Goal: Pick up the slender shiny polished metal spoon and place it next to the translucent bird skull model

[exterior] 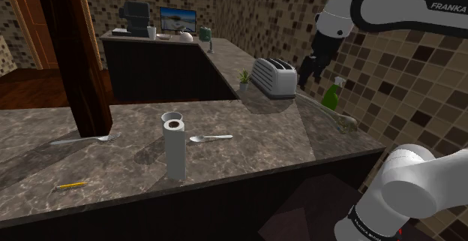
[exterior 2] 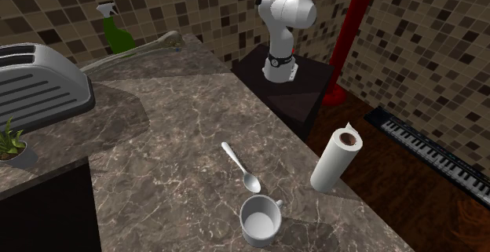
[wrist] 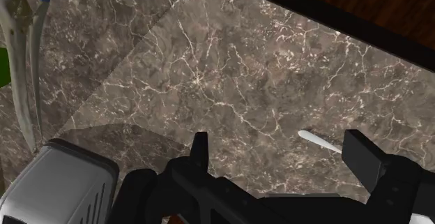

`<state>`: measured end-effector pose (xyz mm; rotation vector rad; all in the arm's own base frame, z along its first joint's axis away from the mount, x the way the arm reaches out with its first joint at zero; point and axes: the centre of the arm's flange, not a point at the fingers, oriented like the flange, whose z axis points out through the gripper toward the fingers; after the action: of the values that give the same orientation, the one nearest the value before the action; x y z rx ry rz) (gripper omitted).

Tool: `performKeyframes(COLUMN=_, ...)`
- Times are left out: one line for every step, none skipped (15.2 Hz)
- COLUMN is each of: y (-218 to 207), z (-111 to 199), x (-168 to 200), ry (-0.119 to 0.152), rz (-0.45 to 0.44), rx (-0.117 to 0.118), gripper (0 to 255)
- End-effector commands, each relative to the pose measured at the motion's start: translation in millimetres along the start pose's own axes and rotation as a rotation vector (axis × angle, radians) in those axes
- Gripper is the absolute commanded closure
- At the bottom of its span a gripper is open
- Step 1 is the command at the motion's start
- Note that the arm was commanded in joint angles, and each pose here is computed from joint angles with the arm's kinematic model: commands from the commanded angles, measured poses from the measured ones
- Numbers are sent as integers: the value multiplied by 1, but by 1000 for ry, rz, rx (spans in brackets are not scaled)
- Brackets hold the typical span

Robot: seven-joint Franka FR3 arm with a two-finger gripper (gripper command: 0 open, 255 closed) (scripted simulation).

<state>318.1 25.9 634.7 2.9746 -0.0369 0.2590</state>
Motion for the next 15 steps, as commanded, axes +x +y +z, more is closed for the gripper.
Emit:
performKeyframes(y=0, z=0, x=0, ry=0, rz=0, rx=0, gripper=0)
performKeyframes(y=-2, z=8, x=11, ry=-7, rz=-28, rx=0, gripper=0)
performKeyframes(y=-5, z=17, x=22, ry=-14, rz=-56, rx=0, gripper=0)
performKeyframes(y=-8, z=25, x=33, ry=-21, rz=-83, rx=0, gripper=0)
performKeyframes(y=-12, z=34, x=43, ry=-27, rz=-111, rx=1, gripper=0)
performKeyframes(y=-15, z=42, x=54, ry=-34, rz=-139, rx=1, gripper=0)
performKeyframes(y=-19, z=51, x=64, ry=-41, rz=-167, rx=1, gripper=0)
performKeyframes(y=-23, z=60, x=74, ry=-48, rz=-195, rx=1, gripper=0)
performKeyframes(y=-28, z=69, x=84, ry=-55, rz=-223, rx=1, gripper=0)
performKeyframes(y=-33, z=78, x=94, ry=-62, rz=-250, rx=1, gripper=0)
performKeyframes(y=-38, z=87, x=103, ry=-69, rz=-278, rx=2, gripper=0)
performKeyframes(y=-43, z=96, x=112, ry=-75, rz=-306, rx=2, gripper=0)
performKeyframes(y=-48, z=105, x=122, ry=-82, rz=-334, rx=2, gripper=0)
performKeyframes(y=-54, z=114, x=130, ry=-89, rz=-362, rx=2, gripper=0)
performKeyframes(y=-60, z=123, x=139, ry=-96, rz=-390, rx=2, gripper=0)
